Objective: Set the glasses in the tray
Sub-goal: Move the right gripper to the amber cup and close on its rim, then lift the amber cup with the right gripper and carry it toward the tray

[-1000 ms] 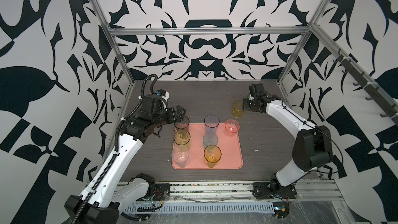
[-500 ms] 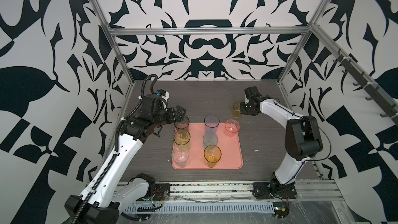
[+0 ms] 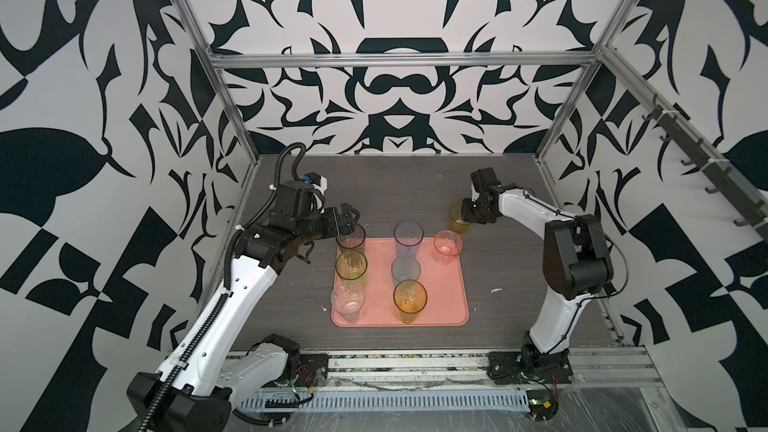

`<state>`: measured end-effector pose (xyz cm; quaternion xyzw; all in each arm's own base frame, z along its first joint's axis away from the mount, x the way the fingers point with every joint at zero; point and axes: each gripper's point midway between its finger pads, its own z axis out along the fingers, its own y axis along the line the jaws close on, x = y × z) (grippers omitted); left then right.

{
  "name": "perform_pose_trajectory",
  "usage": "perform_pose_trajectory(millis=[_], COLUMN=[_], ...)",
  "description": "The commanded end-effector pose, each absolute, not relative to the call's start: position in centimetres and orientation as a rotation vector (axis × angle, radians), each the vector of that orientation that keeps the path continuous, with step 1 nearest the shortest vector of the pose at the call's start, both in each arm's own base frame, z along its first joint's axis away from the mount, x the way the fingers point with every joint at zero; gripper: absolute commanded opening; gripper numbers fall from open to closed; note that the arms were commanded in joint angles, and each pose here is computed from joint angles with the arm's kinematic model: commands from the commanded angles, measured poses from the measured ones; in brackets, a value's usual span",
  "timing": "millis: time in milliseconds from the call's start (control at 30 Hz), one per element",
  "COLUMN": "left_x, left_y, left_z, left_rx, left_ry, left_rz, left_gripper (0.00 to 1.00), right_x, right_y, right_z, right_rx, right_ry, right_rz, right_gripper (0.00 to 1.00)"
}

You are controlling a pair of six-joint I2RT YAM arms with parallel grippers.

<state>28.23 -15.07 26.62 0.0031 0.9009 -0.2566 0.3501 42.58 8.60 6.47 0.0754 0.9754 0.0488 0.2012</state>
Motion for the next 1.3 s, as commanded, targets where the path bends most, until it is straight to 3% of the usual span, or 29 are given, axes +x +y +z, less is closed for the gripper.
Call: perform_pose_trajectory(millis=[0, 167, 600, 1267], left_x=[28.5, 28.5, 28.3, 28.2], left_y=[-15.4, -15.5, -15.5, -15.8], left_z=[28.2, 28.2, 27.9, 27.9], left_rx=[0.021, 0.022, 0.025, 0.006], left_ry=[2.297, 2.299, 2.301, 2.293], left_rz=[-0.685, -0.688, -0.693, -0.736], left_gripper=[0.99, 0.99, 0.99, 0.99], right_x=[43.6, 43.3, 40.9, 30.2], right_y=[8.8, 8.7, 7.6, 5.0], right_z=[8.2, 8.7, 14.9, 22.8], right_rx=[0.205, 0.190, 0.130, 0.064], right_ry=[2.690, 2.715, 2.665, 2.631], right_rz=[0.156, 0.141, 0.097, 0.058], right_gripper=[0.11, 0.00, 0.00, 0.00])
